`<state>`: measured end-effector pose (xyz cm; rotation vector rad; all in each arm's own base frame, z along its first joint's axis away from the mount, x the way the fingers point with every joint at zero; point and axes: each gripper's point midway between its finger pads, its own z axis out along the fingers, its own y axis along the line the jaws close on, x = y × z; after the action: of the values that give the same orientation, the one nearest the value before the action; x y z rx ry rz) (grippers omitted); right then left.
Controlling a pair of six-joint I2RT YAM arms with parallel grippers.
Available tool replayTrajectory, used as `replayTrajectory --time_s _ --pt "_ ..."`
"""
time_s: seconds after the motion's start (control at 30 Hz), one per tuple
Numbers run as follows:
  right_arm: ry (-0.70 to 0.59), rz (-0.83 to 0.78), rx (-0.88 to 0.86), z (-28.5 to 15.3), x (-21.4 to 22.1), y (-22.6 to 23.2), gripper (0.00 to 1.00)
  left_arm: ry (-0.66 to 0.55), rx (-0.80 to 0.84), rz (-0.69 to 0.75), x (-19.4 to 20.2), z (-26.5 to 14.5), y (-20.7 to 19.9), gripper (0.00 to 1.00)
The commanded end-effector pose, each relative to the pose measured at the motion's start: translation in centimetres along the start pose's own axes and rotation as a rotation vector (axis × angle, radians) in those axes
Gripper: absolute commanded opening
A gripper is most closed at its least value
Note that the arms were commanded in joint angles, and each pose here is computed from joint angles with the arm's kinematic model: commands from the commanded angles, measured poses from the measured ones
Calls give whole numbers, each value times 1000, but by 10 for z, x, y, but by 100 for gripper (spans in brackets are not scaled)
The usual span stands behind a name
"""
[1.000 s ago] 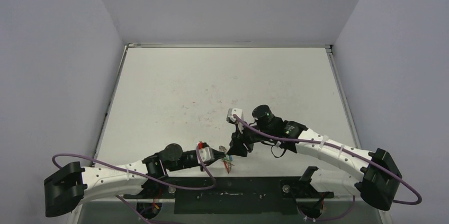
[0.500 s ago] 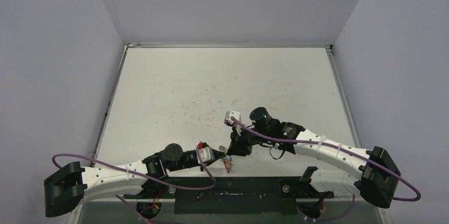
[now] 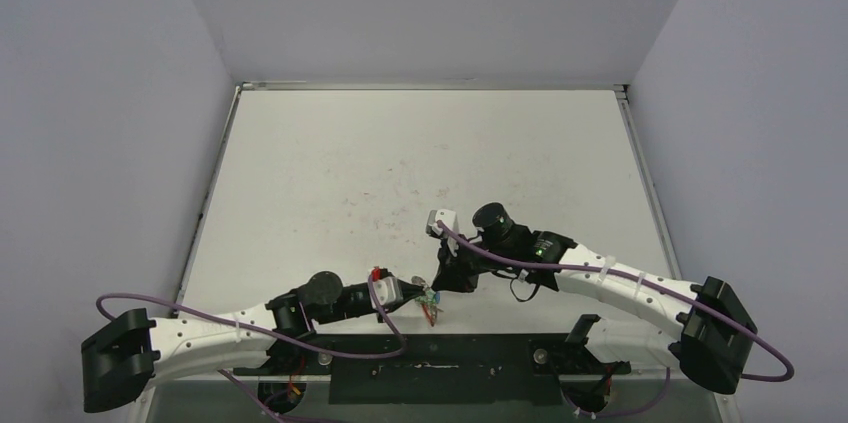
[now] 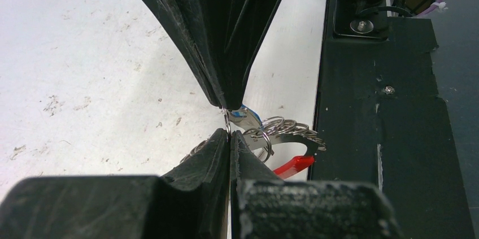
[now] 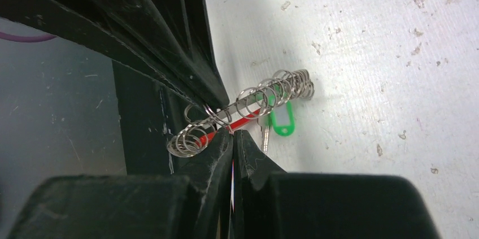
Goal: Put the keys on the keyring
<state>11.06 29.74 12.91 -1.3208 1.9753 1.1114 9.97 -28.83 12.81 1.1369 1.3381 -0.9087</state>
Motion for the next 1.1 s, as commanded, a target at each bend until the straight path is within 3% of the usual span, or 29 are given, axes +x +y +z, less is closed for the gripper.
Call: replayTrajectory --time_s 0.0,0.33,0.57,0.83,1.07 --pt "2 0 49 -2 6 -11 0 -91 -17 11 -26 1 3 0" --pt "-53 -14 -10 11 6 -9 1 -101 -20 14 -27 0 4 0" --pt "-160 -112 -68 9 -4 2 15 -98 -18 9 -26 0 3 0" --pt "-268 -246 15 -16 -17 2 47 -100 -16 11 -26 0 3 0" --pt "-344 -380 -50 -19 -28 16 50 -100 -11 12 -27 1 2 0"
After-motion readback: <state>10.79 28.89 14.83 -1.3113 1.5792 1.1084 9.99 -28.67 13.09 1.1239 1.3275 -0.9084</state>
